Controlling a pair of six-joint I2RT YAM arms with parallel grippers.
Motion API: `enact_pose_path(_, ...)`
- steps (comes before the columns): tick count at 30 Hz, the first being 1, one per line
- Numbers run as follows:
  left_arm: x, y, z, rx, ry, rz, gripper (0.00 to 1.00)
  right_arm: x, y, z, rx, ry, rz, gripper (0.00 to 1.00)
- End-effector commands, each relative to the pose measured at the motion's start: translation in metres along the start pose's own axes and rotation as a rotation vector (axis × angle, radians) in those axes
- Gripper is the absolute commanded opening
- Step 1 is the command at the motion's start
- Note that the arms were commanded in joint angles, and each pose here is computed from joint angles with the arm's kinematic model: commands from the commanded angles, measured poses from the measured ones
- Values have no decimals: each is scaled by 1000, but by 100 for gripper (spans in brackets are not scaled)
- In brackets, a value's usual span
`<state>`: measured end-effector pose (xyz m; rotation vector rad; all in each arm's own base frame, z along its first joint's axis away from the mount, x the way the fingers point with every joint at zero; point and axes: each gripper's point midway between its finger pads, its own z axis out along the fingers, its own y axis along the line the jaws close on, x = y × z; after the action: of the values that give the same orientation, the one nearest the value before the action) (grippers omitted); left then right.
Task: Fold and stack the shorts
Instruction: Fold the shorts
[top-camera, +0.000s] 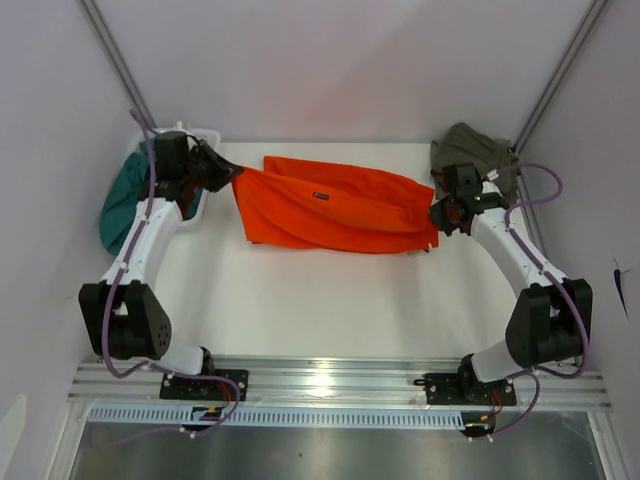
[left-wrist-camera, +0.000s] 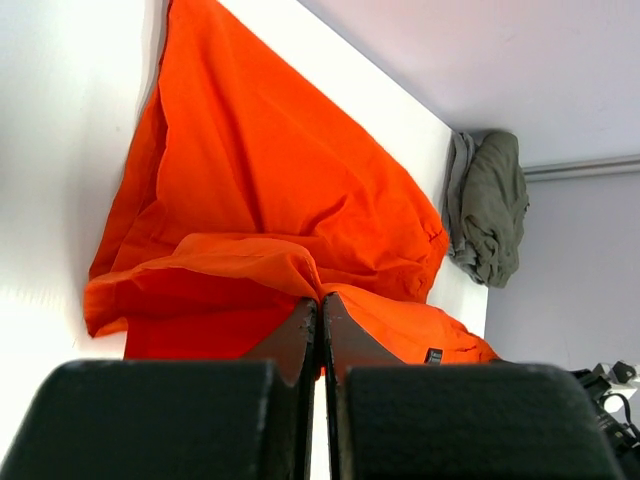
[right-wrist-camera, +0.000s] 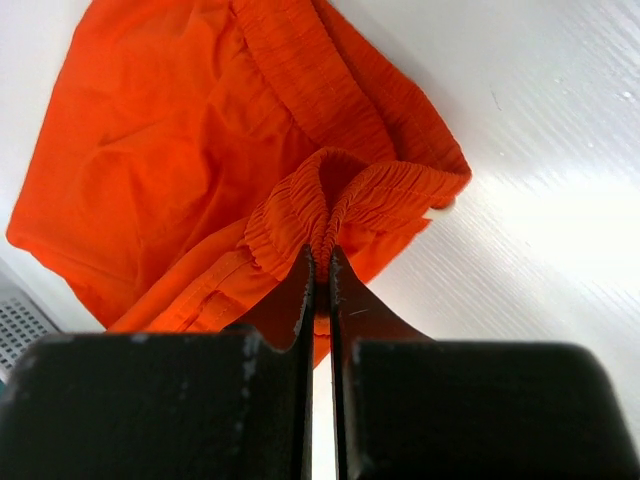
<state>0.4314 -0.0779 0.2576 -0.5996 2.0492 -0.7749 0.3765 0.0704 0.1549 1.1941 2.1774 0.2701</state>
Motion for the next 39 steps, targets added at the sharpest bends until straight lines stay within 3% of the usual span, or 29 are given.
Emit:
enact_pose_path(1, -34, -10, 13, 11, -65, 21, 0, -26, 12, 8, 11, -70, 65, 0)
enact_pose_path(15, -30, 23, 110, -43, 29, -48, 0, -41, 30, 78, 58, -39, 111, 0)
enact_pose_path(26, -42, 38, 150, -86, 23, -65, 0, -49, 50, 119, 46, -36, 103, 1)
enact_pose_path(28, -42, 41, 159, -86, 28, -70, 0, -47, 50, 130, 43, -20, 95, 10)
enact_pose_path(30, -42, 40, 164, -74, 34, -71, 0, -48, 53, 137, 32, -21, 85, 26)
enact_pose_path(31, -41, 42, 167, -76, 39, -74, 3, -50, 52, 137, 37, -28, 87, 30)
enact_pose_path(32, -40, 44, 169, -77, 40, -76, 20, -51, 54, 136, 34, -35, 90, 38)
enact_pose_path(34, -43, 42, 170, -72, 31, -68, 33, -55, 54, 134, 32, -54, 85, 45)
enact_pose_path(35, -48, 40, 169, -74, 17, -62, 56, -58, 52, 133, 43, -73, 85, 56)
enact_pose_path(37, -56, 34, 165, -71, 0, -41, 78, -64, 56, 124, 27, -101, 70, 65)
enact_pose_path(39, -52, 20, 163, -74, -2, -9, 89, -71, 56, 117, 23, -132, 56, 77)
